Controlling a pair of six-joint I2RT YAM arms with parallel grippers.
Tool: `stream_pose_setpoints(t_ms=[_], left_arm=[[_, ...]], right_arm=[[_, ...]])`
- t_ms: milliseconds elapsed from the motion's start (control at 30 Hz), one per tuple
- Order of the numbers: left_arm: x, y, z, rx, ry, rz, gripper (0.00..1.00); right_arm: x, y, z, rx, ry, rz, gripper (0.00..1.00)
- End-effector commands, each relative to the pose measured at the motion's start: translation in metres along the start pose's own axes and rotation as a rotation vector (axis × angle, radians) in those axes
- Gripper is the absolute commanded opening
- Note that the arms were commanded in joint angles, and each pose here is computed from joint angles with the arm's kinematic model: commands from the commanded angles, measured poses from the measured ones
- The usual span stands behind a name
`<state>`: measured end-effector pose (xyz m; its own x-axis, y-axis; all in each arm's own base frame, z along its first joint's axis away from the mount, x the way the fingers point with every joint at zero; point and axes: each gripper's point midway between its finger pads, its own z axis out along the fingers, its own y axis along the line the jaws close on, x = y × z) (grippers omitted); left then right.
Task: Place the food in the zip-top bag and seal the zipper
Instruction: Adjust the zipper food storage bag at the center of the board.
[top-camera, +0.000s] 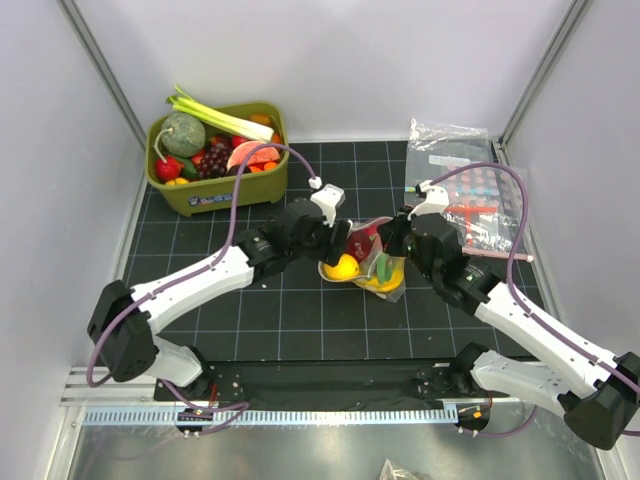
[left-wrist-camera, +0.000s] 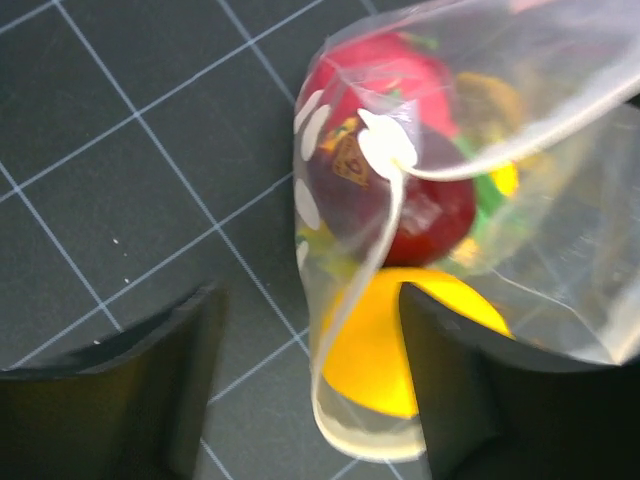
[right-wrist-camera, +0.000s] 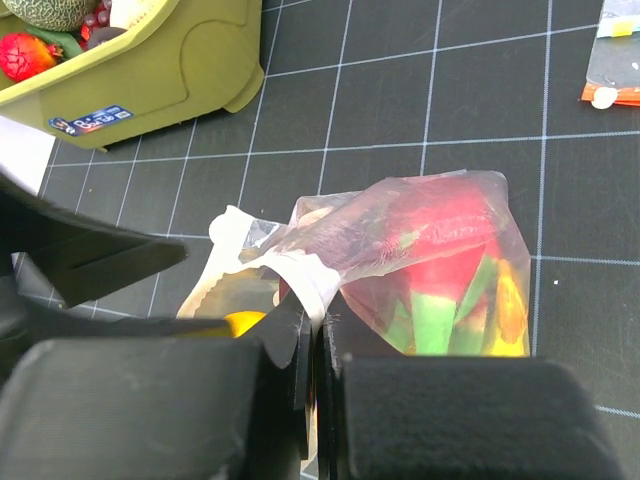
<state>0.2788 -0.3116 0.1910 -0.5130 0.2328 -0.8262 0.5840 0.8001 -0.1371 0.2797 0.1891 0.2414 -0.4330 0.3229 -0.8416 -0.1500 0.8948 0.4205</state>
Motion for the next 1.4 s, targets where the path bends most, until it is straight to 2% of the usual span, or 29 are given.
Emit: stream_pose_setpoints(t_ms=[0,67,100,167,200,233,333,400,433,467,567,600,667,833,1000,1367], left_arm=[[-0.02,0.006,0.008,-0.051,-0.037,0.042,0.65],[-0.024,0.008,0.012,-0.065,-0.042,0.054,0.52],[-0.024,0.009,0.013,-0.07,-0.042,0.058,0.35],[-0.025,0.006,0.008,-0.054,-0.048,0.051,0.17],[-0.026,0.005,0.005,-0.041,-0.053,0.046,0.04],[-0.028,0.004,0.001,-0.041,-0.061,0.034,0.0],[-0.035,0.012,-0.025,-0.077,-0.091,-0.014,0.0],[-0.04,0.014,-0.05,-0.076,-0.12,-0.043,0.0],[-0.039,0.017,-0.057,-0.086,-0.13,-0.06,0.0],[-0.044,0.019,-0.069,-0.089,-0.165,-0.071,0.0],[-0.046,0.03,-0.076,-0.141,-0.192,-0.088,0.0],[-0.045,0.031,-0.073,-0.15,-0.187,-0.087,0.0],[-0.045,0.035,-0.069,-0.178,-0.178,-0.09,0.0],[-0.04,0.048,-0.056,-0.223,-0.141,-0.111,0.0],[-0.045,0.051,-0.066,-0.218,-0.188,-0.127,0.0],[-0.049,0.047,-0.079,-0.171,-0.263,-0.135,0.0]], right_arm=[[-0.036,0.025,-0.004,-0.073,-0.09,0.053,0.04],[-0.03,0.029,-0.001,-0.086,-0.062,0.044,0.04],[-0.03,0.031,-0.001,-0.091,-0.057,0.04,0.04],[-0.025,0.032,0.003,-0.095,-0.033,0.025,0.04],[-0.025,0.033,0.004,-0.096,-0.026,0.024,0.04],[-0.023,0.034,0.005,-0.099,-0.019,0.02,0.04],[-0.02,0.038,0.007,-0.107,0.007,0.009,0.05],[-0.017,0.041,0.009,-0.11,0.035,0.003,0.1],[-0.013,0.039,0.01,-0.101,0.056,-0.003,0.16],[-0.011,0.038,0.01,-0.093,0.072,0.0,0.4],[-0.005,0.04,0.009,-0.072,0.133,-0.017,0.62],[-0.009,0.045,0.008,-0.079,0.138,-0.021,0.66],[0.002,0.044,0.012,-0.05,0.187,-0.046,0.66],[0.023,0.054,0.021,-0.024,0.265,-0.104,0.58],[0.033,0.058,0.028,-0.019,0.289,-0.119,0.58],[0.011,0.051,0.022,-0.02,0.171,-0.131,0.68]])
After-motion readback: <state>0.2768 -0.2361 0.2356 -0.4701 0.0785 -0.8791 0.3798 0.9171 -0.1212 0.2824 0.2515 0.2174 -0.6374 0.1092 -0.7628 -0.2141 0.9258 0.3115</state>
